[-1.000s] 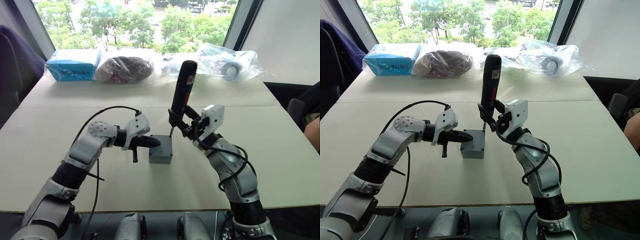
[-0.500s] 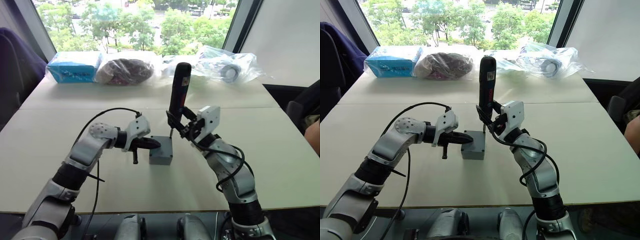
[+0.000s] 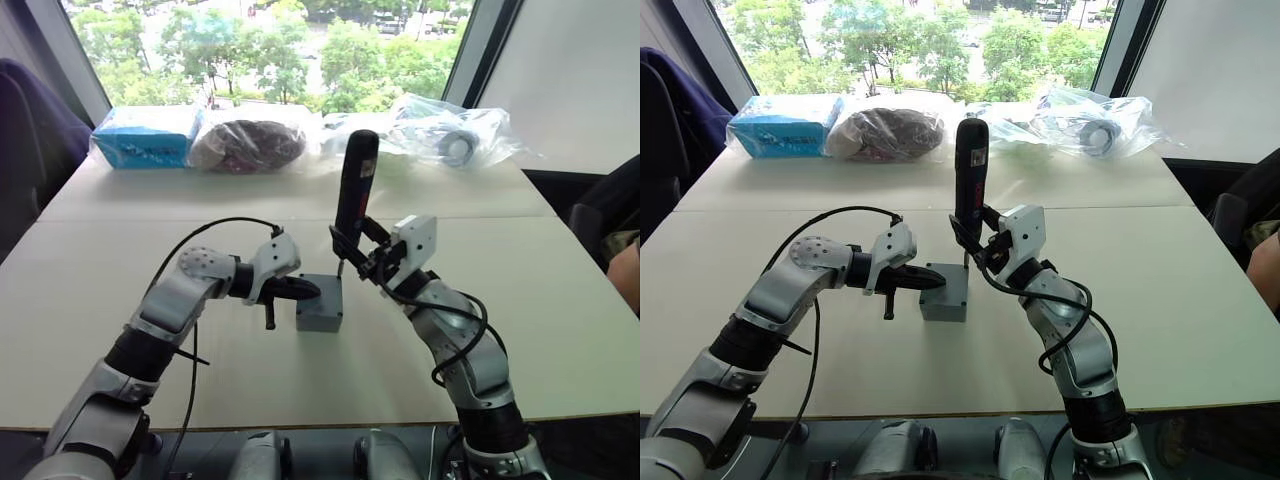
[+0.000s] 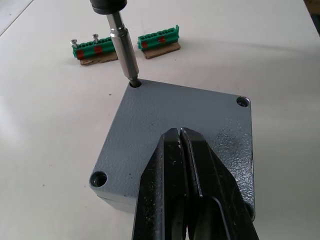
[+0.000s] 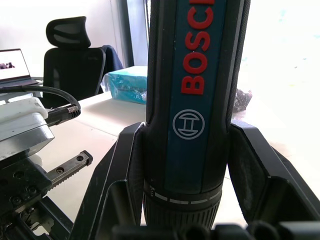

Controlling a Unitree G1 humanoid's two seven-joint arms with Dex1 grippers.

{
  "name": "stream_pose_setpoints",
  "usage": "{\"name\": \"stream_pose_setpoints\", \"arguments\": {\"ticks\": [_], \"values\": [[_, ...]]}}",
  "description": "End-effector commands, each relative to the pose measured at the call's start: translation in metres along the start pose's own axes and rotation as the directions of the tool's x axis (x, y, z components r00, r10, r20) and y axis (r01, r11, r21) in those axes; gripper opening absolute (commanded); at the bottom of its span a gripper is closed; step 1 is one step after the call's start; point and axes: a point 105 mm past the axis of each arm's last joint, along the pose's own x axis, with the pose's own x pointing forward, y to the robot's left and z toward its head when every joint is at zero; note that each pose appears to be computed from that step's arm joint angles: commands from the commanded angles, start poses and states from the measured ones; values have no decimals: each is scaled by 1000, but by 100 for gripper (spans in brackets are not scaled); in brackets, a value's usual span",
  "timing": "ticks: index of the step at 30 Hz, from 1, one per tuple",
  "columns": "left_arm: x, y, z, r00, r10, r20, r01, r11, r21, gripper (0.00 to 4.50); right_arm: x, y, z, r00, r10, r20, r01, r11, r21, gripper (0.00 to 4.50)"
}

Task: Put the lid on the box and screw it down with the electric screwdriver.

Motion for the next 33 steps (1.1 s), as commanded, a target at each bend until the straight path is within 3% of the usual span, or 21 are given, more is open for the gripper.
{"name": "stream_pose_setpoints", "arguments": {"ticks": [1,20,23,26,33], "values": [[2,-1,-4,1000,-1,-25,1,1000,-5,0,-19,-3,-74,958,-16,-286,40,996,80,182],[3,-4,-9,999,-10,-38,10,1000,-12,0,-15,-6,-58,973,-19,-231,31,998,49,182],[2,-4,-13,999,-14,-52,14,1000,-13,0,-10,-8,-37,990,-18,-142,24,999,43,182],[0,-6,-20,997,-22,-71,20,1000,-24,0,-3,-14,14,1000,-12,21,12,1000,2,182],[-7,-7,-21,997,-35,-63,33,999,-34,0,-1,-27,103,978,28,208,-26,1000,-10,182]]}}
